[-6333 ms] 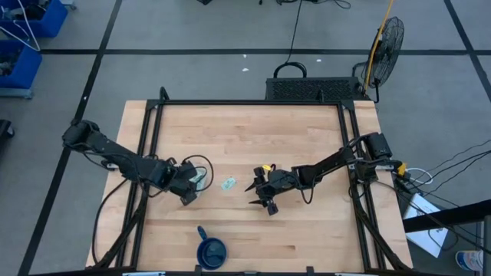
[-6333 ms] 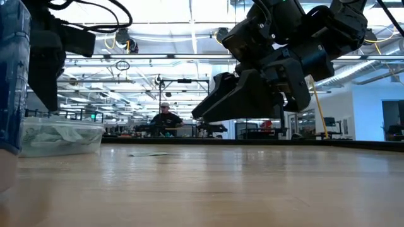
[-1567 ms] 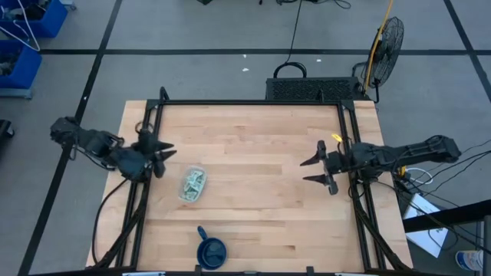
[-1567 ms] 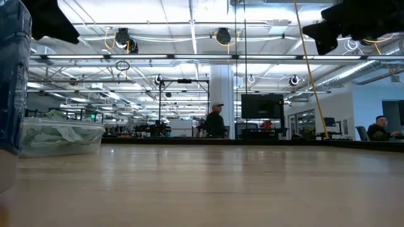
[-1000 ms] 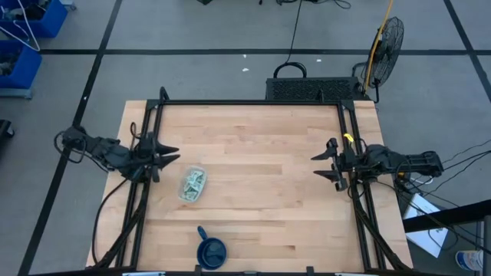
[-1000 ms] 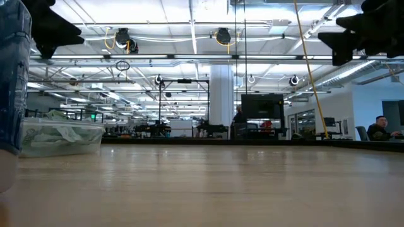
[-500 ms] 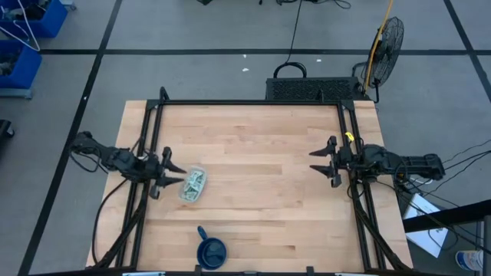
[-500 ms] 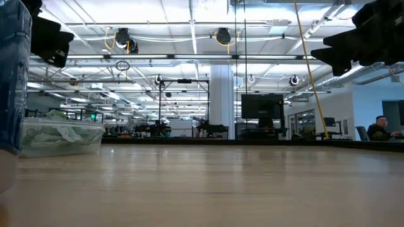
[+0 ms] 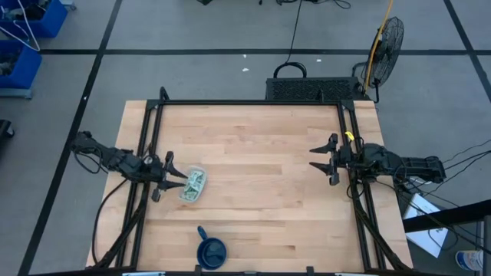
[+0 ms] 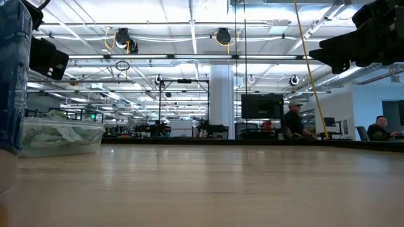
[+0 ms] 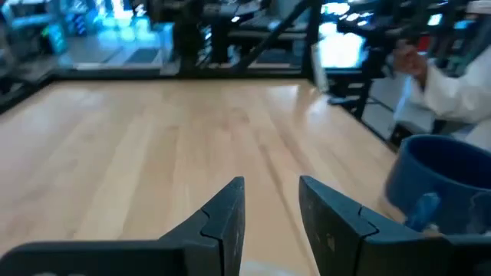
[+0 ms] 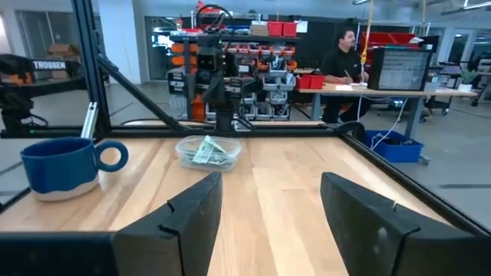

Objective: Pick and place Stevia / Truvia into bins
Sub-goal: Return to Home Position

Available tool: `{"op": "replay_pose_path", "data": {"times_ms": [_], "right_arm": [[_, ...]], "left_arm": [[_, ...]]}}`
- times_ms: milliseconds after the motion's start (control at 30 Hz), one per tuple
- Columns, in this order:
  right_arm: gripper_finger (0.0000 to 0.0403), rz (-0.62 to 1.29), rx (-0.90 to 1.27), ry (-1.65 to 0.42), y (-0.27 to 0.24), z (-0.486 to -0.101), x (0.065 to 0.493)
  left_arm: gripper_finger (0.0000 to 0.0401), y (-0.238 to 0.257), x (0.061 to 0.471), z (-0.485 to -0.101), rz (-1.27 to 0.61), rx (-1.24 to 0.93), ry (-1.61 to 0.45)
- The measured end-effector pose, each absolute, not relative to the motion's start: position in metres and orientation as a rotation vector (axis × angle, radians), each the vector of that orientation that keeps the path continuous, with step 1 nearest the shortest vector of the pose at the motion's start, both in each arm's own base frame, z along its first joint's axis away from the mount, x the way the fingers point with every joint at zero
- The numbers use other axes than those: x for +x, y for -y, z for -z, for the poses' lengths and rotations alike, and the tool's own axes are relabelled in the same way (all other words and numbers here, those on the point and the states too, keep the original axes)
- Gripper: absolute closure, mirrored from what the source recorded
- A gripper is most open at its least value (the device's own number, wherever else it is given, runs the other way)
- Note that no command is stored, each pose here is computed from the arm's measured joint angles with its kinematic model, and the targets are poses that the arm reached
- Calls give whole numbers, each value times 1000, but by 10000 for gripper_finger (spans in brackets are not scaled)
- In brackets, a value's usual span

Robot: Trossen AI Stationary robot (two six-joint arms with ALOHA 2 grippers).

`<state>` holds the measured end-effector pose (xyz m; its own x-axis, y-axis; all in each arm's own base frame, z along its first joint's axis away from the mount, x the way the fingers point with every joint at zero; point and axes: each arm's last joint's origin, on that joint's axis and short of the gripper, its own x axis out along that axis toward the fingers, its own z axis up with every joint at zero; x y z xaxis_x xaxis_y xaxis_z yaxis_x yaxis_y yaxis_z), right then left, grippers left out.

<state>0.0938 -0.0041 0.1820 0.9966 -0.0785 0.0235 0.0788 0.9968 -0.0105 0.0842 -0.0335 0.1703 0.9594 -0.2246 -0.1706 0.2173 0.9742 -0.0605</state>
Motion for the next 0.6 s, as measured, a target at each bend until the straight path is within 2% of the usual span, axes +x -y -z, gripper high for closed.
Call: {"op": "replay_pose_path", "data": {"times_ms": [133, 600], "right_arm": [[188, 78, -6, 15, 4, -181, 94], [188, 72, 18, -39, 4, -165, 97]], "left_arm": [[272, 32, 85, -169, 167, -49, -187], [272, 32, 85, -169, 165, -44, -185]]}}
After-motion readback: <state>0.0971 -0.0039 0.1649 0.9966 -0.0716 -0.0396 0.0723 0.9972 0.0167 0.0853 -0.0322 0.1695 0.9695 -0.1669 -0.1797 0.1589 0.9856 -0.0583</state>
